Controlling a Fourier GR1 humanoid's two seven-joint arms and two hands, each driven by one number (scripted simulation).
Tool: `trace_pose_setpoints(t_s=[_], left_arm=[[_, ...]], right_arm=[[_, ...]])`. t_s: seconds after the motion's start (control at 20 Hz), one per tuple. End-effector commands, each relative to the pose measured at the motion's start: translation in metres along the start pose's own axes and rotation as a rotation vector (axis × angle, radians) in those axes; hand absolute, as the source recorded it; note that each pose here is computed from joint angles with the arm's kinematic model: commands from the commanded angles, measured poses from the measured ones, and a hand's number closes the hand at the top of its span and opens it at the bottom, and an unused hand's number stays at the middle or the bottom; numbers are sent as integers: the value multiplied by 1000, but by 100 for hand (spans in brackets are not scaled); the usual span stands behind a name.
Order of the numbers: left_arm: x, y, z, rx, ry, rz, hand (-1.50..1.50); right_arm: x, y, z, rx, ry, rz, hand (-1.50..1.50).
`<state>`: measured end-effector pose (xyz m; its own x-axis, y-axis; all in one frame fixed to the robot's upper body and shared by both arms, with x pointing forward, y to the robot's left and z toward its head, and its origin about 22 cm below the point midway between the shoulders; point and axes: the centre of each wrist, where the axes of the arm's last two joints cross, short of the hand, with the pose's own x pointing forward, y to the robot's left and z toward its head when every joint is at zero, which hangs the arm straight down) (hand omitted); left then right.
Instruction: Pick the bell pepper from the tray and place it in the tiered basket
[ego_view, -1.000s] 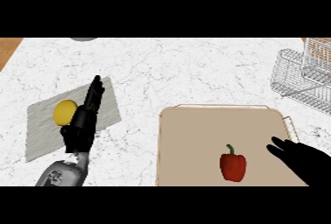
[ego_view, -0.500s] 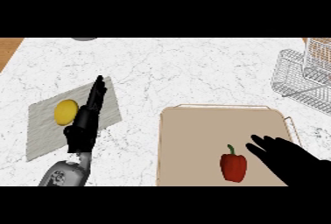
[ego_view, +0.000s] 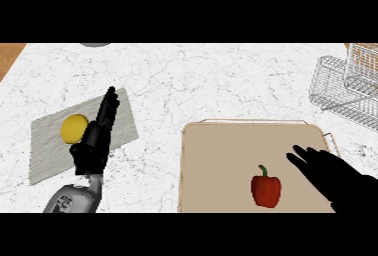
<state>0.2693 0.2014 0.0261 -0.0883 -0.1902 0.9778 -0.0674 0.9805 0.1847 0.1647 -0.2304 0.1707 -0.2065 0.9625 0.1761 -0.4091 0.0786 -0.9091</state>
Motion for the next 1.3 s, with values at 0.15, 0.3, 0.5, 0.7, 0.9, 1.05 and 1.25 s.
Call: trace_pose_setpoints(t_s=[0.15,0.3,0.5,0.7,0.9,1.05,1.25], left_arm=[[6,14,-14,0,-1,-5,0],[1,4,-7,2,-2,25,0],[-12,9,5,1,-15,-12,0],[12,8,-14,-18,5,4,0],[-7,2,-2,6,-7,-4,0],[4,5,-3,-1,11,-17,0],[-5,13,-3,-7,2,-1,0]], right_arm=[[-7,22,-23,22,9,-28,-150],[-19,26,-26,1,-30,-18,-150],[-17,41,-20,19,-55,-33,-150],[-17,39,-27,31,-44,-33,-150],[-1,42,-29,39,-49,-39,-150],[-6,40,-48,59,-39,-50,-150],[-11,56,-44,53,-39,-51,-150]])
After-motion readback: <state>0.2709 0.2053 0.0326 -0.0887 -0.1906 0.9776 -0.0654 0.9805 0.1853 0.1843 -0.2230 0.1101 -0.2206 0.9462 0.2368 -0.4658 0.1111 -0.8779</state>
